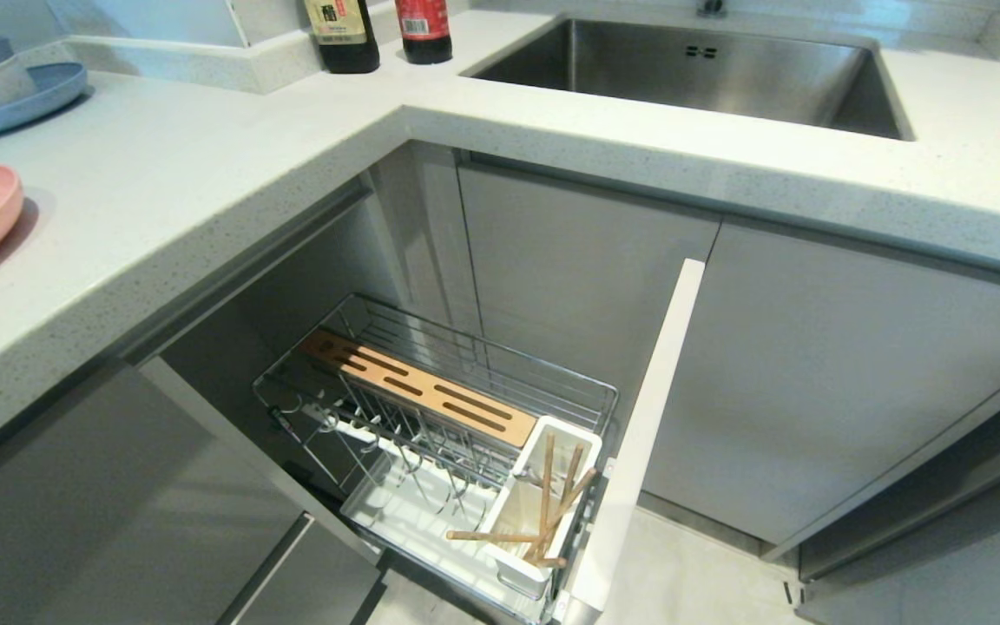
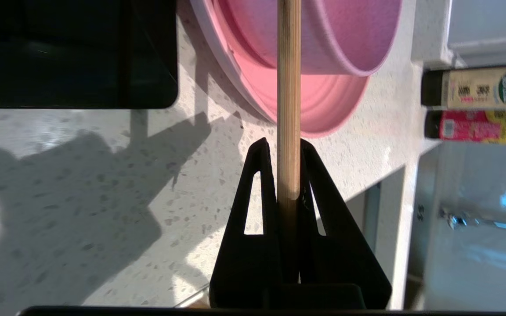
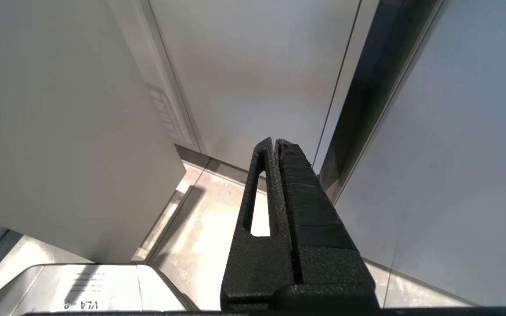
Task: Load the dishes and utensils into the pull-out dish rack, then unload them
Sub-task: Take the chopsticks out of the cupboard
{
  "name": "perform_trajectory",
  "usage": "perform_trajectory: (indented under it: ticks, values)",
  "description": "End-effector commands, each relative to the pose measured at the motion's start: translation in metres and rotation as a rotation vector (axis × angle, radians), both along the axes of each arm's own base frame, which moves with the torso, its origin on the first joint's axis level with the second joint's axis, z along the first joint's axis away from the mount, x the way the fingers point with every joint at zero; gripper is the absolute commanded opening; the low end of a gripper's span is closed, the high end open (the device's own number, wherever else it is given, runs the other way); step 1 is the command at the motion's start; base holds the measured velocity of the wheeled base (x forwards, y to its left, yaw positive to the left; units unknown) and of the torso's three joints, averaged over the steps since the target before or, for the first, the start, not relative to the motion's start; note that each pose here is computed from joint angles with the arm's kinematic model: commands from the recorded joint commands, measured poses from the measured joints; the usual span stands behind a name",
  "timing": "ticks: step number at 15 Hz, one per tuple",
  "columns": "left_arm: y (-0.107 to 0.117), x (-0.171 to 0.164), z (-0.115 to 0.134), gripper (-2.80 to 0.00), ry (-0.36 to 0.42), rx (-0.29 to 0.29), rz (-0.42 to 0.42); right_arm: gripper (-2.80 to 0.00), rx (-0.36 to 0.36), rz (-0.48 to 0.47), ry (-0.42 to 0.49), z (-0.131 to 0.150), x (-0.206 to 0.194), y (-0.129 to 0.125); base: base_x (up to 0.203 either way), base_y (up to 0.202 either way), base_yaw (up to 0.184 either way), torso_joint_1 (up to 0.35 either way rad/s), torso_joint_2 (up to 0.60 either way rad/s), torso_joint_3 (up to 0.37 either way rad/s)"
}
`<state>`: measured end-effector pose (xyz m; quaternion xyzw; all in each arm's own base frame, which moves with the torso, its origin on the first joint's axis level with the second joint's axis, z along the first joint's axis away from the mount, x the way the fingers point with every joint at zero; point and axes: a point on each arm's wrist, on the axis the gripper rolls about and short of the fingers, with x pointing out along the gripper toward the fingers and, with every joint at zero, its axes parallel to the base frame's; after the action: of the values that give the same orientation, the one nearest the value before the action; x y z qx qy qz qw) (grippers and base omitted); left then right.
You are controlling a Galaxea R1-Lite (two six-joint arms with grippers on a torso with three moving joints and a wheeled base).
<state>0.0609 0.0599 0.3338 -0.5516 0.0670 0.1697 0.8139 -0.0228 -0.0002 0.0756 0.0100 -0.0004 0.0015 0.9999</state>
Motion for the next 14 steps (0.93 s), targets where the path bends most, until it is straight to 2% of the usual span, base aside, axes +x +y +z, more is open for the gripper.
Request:
perform_trajectory:
  ticks: [1,4,7,14]
  values:
    - [0.007,0.005,-0.003,-2.8,0.004,-0.039,-0.035,-2.8,0.0,0.0,0.002,0.0,0.0,0.0,0.0,0.0,0.0,0.0,0.0,0.0]
    - [0.014,0.011,-0.004,-2.8,0.004,-0.055,-0.053,-2.8,0.0,0.0,0.001,0.0,0.0,0.0,0.0,0.0,0.0,0.0,0.0,0.0]
    - [0.017,0.014,-0.003,-2.8,-0.013,-0.042,-0.067,-2.8,0.0,0.0,0.001,0.0,0.0,0.0,0.0,0.0,0.0,0.0,0.0,0.0]
    - [0.018,0.015,-0.007,-2.8,-0.027,-0.062,-0.123,-2.8,0.0,0.0,0.001,0.0,0.0,0.0,0.0,0.0,0.0,0.0,0.0,0.0]
